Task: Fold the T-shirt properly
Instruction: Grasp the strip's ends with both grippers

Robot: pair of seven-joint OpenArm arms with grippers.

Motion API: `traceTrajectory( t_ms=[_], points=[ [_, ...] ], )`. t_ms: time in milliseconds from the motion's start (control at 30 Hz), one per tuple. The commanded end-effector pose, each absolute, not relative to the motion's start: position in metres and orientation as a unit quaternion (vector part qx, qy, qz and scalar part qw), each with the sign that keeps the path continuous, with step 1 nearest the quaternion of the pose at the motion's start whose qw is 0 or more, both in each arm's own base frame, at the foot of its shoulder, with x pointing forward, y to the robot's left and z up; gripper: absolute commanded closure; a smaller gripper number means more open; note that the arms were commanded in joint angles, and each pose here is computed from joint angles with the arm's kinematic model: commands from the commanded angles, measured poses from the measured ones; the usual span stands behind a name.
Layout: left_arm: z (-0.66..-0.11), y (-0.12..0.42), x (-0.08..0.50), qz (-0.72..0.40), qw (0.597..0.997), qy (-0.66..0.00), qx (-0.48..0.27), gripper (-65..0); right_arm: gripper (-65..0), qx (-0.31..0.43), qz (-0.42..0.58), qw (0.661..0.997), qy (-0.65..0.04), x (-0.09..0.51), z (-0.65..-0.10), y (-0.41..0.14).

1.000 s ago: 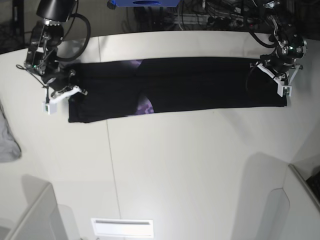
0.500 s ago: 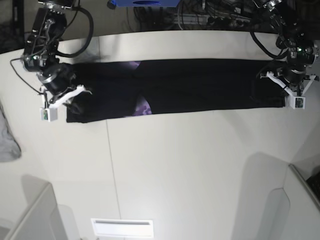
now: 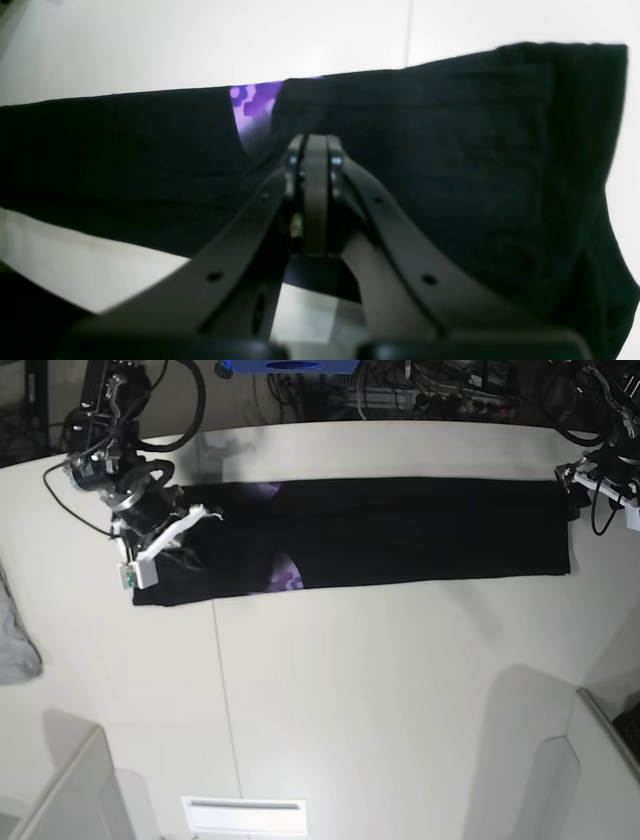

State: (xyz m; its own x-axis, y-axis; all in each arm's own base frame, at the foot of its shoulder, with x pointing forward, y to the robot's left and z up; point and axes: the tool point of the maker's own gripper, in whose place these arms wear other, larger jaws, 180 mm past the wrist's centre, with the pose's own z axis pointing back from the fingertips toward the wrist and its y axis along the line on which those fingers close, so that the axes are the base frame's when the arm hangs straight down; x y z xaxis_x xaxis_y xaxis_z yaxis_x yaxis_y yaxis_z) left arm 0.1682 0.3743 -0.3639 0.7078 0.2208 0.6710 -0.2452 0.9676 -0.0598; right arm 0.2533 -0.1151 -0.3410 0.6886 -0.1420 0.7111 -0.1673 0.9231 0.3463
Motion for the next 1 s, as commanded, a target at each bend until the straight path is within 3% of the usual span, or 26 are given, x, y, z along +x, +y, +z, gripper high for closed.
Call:
traceTrajectory(
  t_ms=[0,400,533,733,967],
  points=[
    [-0.355,0.376,0.177,0.106,0.919,-0.381,0.014,-64.0,0.0,0.2,0.013,0.887,-0.415,0.259,-0.33,-0.113],
    [-0.415,0.34,0.195,0.11,0.923,-0.361,-0.072,-54.0,0.0,0.204,0.016,0.89,-0.408,0.255,-0.333,-0.109],
    [-0.434,0.328,0.192,0.12,0.927,-0.343,-0.09,-41.0,0.0,0.203,0.014,0.892,-0.404,0.252,-0.336,-0.11],
    [-0.439,0.318,0.194,0.113,0.929,-0.339,-0.1,-1.6,0.0,0.202,0.011,0.894,-0.4,0.248,-0.339,-0.111],
    [-0.422,0.35,0.19,0.146,0.917,-0.364,-0.068,0.0,0.0,0.201,0.008,0.897,-0.394,0.243,-0.342,-0.113]
  ],
)
